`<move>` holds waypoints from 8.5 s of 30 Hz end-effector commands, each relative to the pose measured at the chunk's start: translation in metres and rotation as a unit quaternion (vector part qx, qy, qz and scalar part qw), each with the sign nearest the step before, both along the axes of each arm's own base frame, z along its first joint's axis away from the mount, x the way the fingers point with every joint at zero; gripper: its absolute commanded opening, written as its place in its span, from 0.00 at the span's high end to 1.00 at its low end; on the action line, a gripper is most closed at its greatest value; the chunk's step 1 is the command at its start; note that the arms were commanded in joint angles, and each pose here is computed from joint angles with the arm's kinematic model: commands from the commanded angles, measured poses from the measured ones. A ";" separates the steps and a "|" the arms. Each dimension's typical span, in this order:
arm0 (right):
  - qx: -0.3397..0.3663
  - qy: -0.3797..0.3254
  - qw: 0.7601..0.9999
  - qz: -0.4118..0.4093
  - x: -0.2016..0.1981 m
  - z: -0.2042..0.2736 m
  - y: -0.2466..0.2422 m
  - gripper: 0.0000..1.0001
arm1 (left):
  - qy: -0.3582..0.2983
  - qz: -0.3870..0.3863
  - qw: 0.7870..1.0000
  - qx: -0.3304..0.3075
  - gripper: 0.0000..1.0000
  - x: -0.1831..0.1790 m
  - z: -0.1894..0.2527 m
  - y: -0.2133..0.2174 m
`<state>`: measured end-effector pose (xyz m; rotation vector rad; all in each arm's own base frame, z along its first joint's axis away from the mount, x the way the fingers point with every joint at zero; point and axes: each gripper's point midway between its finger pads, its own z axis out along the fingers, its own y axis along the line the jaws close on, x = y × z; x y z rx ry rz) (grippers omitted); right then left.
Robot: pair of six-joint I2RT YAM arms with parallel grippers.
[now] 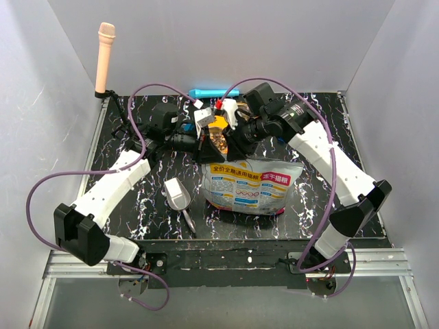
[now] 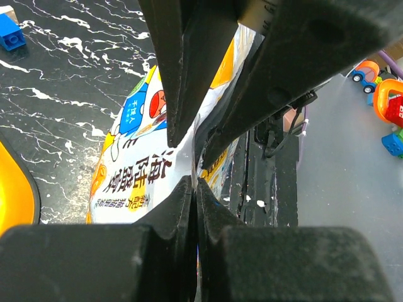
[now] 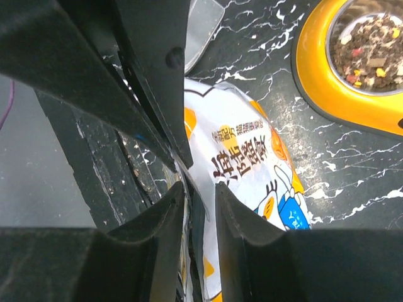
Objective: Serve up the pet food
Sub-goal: Close the pet food bag at the center of the board.
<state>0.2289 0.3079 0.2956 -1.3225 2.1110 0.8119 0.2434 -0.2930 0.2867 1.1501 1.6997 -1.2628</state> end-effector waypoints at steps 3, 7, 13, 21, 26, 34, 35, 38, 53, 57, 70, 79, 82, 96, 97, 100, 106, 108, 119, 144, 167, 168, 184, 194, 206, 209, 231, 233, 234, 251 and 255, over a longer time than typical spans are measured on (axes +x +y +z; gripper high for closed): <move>0.013 -0.019 0.999 0.029 -0.011 0.002 -0.003 0.68 | -0.079 0.028 0.996 -0.036 1.00 0.005 0.041 0.004; 0.014 -0.045 0.998 0.028 -0.005 0.006 -0.004 0.88 | -0.074 0.027 0.996 -0.037 1.00 0.005 0.040 0.003; 0.035 0.048 0.998 0.002 -0.012 -0.003 -0.014 0.99 | -0.082 0.044 0.995 -0.025 1.00 0.004 0.038 0.013; 0.082 0.145 0.986 0.022 -0.036 0.009 -0.004 0.99 | 0.004 -0.011 1.000 -0.026 0.70 -0.012 0.021 -0.004; 0.104 0.190 0.976 0.020 -0.033 0.017 0.000 0.99 | 0.013 -0.013 0.999 -0.038 0.62 -0.015 0.018 -0.006; 0.121 0.272 0.955 -0.007 -0.029 0.023 -0.001 0.99 | 0.030 -0.038 0.998 -0.034 0.87 -0.023 0.008 -0.006; 0.121 0.269 0.955 -0.009 -0.028 0.024 -0.002 0.99 | 0.032 -0.035 0.998 -0.032 0.96 -0.023 0.007 -0.006; 0.130 0.277 0.952 -0.006 -0.030 0.029 -0.002 0.99 | 0.026 -0.030 0.999 -0.037 1.00 -0.021 0.008 -0.007; -0.050 0.027 0.992 -0.111 -0.016 -0.011 -0.067 0.76 | -0.034 0.076 0.996 -0.028 1.00 0.006 0.027 0.006; -0.077 -0.056 0.992 -0.083 -0.014 -0.011 -0.062 0.78 | -0.040 0.079 0.996 -0.031 1.00 0.005 0.030 0.007; -0.179 -0.164 0.966 -0.086 0.006 -0.020 -0.061 0.99 | -0.097 0.093 0.990 -0.045 1.00 0.014 0.054 0.011; -0.158 -0.142 0.972 -0.095 -0.012 -0.021 -0.081 0.81 | -0.108 0.094 0.989 -0.036 1.00 0.016 0.054 0.019; -0.144 -0.130 0.977 -0.091 -0.016 -0.020 -0.085 0.76 | -0.104 0.088 0.990 -0.037 1.00 0.013 0.055 0.019; -0.080 -0.072 0.993 -0.054 -0.029 -0.008 -0.070 0.99 | -0.040 0.034 0.997 -0.057 0.62 -0.007 0.043 0.002; -0.076 -0.072 0.993 -0.054 -0.029 -0.006 -0.069 0.99 | -0.044 0.031 0.997 -0.064 0.59 -0.007 0.045 0.000; -0.070 -0.062 0.994 -0.049 -0.030 -0.007 -0.066 0.99 | -0.023 0.005 0.997 -0.069 0.57 -0.012 0.041 -0.014; -0.063 -0.058 0.994 -0.061 -0.026 -0.002 -0.066 0.99 | -0.014 -0.019 0.998 -0.053 0.56 -0.022 0.022 -0.038; -0.053 -0.054 0.995 -0.066 -0.025 0.001 -0.066 0.99 | -0.012 -0.015 0.999 -0.051 0.56 -0.020 0.013 -0.041; -0.034 -0.048 0.994 -0.091 -0.016 0.009 -0.074 0.99 | -0.027 0.006 0.999 -0.041 1.00 -0.005 0.005 -0.046; -0.030 -0.050 0.989 -0.135 -0.013 0.010 -0.097 0.78 | -0.036 -0.005 0.999 -0.026 1.00 -0.007 0.013 -0.039; -0.070 -0.064 0.982 -0.164 -0.033 -0.021 -0.139 0.81 | -0.063 0.029 0.997 -0.023 1.00 0.008 0.028 -0.024; -0.070 -0.067 0.982 -0.165 -0.033 -0.022 -0.140 0.83 | -0.064 0.029 0.997 -0.024 1.00 0.008 0.029 -0.024; -0.092 -0.087 0.972 -0.197 -0.036 -0.026 -0.160 0.77 | -0.057 0.033 0.998 -0.024 1.00 0.008 0.030 -0.022; -0.108 -0.095 0.968 -0.206 -0.037 -0.028 -0.170 0.99 | -0.055 0.032 0.998 -0.022 1.00 0.008 0.030 -0.022; -0.133 -0.107 0.959 -0.224 -0.046 -0.038 -0.190 0.99 | -0.059 0.034 0.997 -0.019 1.00 0.011 0.032 -0.023; -0.133 -0.116 0.956 -0.234 -0.041 -0.033 -0.193 0.99 | -0.059 0.032 0.998 -0.019 1.00 0.011 0.032 -0.023; -0.065 -0.095 0.980 -0.160 -0.028 -0.009 -0.132 0.47 | -0.056 0.033 0.998 -0.024 0.70 0.006 0.038 -0.021; -0.061 -0.094 0.982 -0.155 -0.028 -0.007 -0.128 0.47 | -0.057 0.032 0.998 -0.025 0.67 0.006 0.039 -0.021; -0.059 -0.092 0.982 -0.152 -0.028 -0.006 -0.126 0.47 | -0.058 0.030 0.997 -0.029 0.66 0.005 0.043 -0.021; -0.031 -0.083 0.990 -0.112 -0.039 0.001 -0.108 0.43 | -0.078 0.031 0.994 -0.072 0.56 -0.006 0.091 -0.019; -0.020 -0.081 0.991 -0.109 -0.043 0.009 -0.105 0.42 | -0.090 0.047 0.992 -0.073 0.55 -0.004 0.098 -0.015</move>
